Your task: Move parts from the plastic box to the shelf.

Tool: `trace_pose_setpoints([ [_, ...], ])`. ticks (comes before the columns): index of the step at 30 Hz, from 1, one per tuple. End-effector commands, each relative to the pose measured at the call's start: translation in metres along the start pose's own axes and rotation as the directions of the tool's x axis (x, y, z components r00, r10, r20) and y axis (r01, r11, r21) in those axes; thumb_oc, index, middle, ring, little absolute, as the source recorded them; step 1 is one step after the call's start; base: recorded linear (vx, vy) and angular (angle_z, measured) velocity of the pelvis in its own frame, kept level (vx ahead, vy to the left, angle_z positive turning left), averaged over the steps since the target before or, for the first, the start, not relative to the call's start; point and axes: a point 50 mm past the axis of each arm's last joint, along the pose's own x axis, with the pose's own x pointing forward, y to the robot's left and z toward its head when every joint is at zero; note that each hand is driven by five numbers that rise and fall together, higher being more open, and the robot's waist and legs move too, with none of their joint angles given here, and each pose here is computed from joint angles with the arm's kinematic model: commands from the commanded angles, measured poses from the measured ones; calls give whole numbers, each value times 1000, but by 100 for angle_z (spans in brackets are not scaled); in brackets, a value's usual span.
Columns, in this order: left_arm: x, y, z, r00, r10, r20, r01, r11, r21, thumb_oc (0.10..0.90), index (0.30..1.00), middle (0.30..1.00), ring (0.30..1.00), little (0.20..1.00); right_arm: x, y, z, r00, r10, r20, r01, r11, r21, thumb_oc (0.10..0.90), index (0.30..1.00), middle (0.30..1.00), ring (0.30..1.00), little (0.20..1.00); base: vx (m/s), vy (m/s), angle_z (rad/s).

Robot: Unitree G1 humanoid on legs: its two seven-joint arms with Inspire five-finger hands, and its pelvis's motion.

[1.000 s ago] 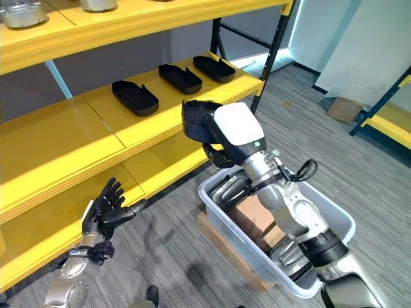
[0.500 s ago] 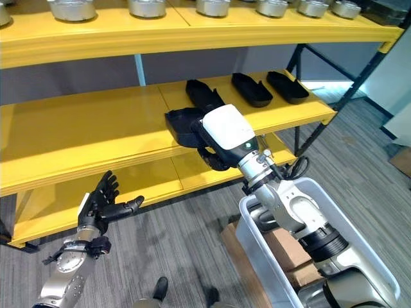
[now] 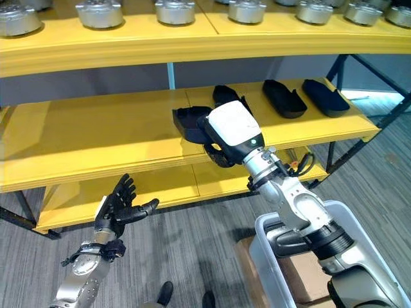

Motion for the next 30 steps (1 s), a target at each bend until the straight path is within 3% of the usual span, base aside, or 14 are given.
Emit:
trace_pose_setpoints([
  [1,6,-7,36,980,-80,182,77,997,25,900,1000,1000,1000,1000,37,-64,10,949,-300,95,300,954,22,400,300,300,300,300,5,-144,50],
  [6,5,-8,35,980,-91,177,93,996,0,900,1000,1000,1000,1000,46,-74,16,948,-275,160,280,960,-8,400,300,300,300,300,-15,-81,47],
  [17,-3,-3,24,988,-97,121,98,995,-4,900,1000,1000,1000,1000,43,-66,8,966,-227,123,232,972,-23,400,300,300,300,300,138,49,25],
  [30,0,-2,30,986,-82,142,87,996,-25,900,1000,1000,1000,1000,60,-51,-7,977,-213,-14,213,977,-7,400,300,300,300,300,197,165,-23],
])
